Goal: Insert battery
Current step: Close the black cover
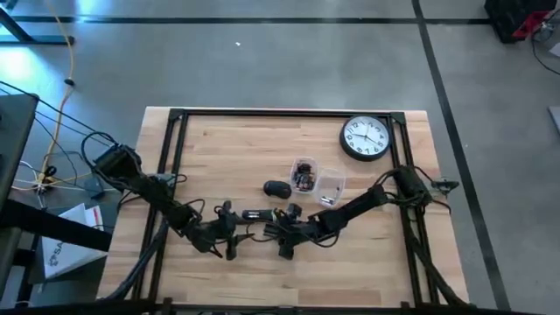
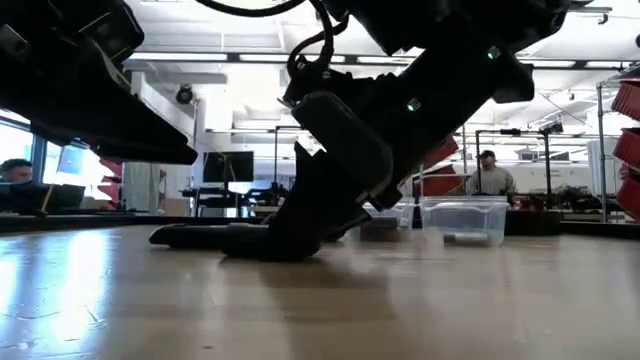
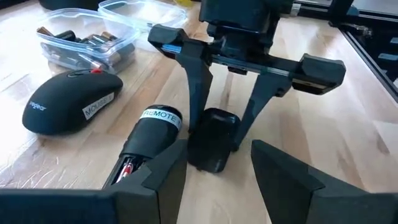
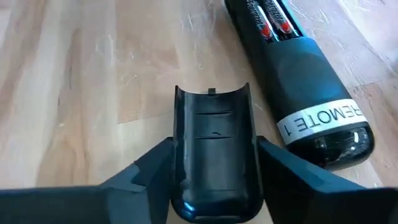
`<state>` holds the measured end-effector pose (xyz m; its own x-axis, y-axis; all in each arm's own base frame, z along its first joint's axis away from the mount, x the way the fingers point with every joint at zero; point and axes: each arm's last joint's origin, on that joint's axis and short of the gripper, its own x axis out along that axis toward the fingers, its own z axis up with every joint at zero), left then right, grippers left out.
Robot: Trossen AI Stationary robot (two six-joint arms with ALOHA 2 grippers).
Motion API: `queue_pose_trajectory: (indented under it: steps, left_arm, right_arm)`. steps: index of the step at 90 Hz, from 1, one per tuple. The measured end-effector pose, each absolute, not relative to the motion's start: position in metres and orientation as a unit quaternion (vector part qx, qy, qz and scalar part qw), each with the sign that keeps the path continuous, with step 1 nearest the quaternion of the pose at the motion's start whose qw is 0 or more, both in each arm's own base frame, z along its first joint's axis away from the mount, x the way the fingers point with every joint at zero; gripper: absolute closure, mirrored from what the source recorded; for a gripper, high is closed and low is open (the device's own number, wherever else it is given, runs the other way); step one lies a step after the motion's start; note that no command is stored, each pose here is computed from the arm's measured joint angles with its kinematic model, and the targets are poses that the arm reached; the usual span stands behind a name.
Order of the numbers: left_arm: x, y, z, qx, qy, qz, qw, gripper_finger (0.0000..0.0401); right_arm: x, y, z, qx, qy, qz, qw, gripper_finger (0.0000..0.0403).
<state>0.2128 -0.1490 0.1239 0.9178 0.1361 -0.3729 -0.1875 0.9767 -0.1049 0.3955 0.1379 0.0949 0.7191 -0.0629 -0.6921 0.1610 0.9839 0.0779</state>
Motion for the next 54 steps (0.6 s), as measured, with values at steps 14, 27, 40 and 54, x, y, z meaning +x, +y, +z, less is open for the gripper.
queue_pose_trajectory:
  steps: [14, 27, 40, 54]
  left_arm:
    - [0.212, -0.150, 0.124, -0.053, 0.189, 0.078, 0.977, 0.0238]
    - [0.205, -0.151, 0.130, -0.036, 0.196, 0.069, 0.978, 0.0238]
    - [0.200, -0.153, 0.137, -0.035, 0.201, 0.056, 0.977, 0.0238]
    - [0.202, -0.154, 0.140, -0.071, 0.181, 0.058, 0.979, 0.0238]
  right_arm:
    - [0.396, 0.139, 0.102, 0.076, 0.361, -0.038, 0.929, 0.0266]
    - [0.395, 0.141, 0.126, 0.084, 0.337, -0.025, 0.937, 0.0251]
    - [0.395, 0.141, 0.151, 0.071, 0.299, -0.011, 0.952, 0.0250]
    - [0.397, 0.142, 0.174, 0.058, 0.236, 0.009, 0.970, 0.0254]
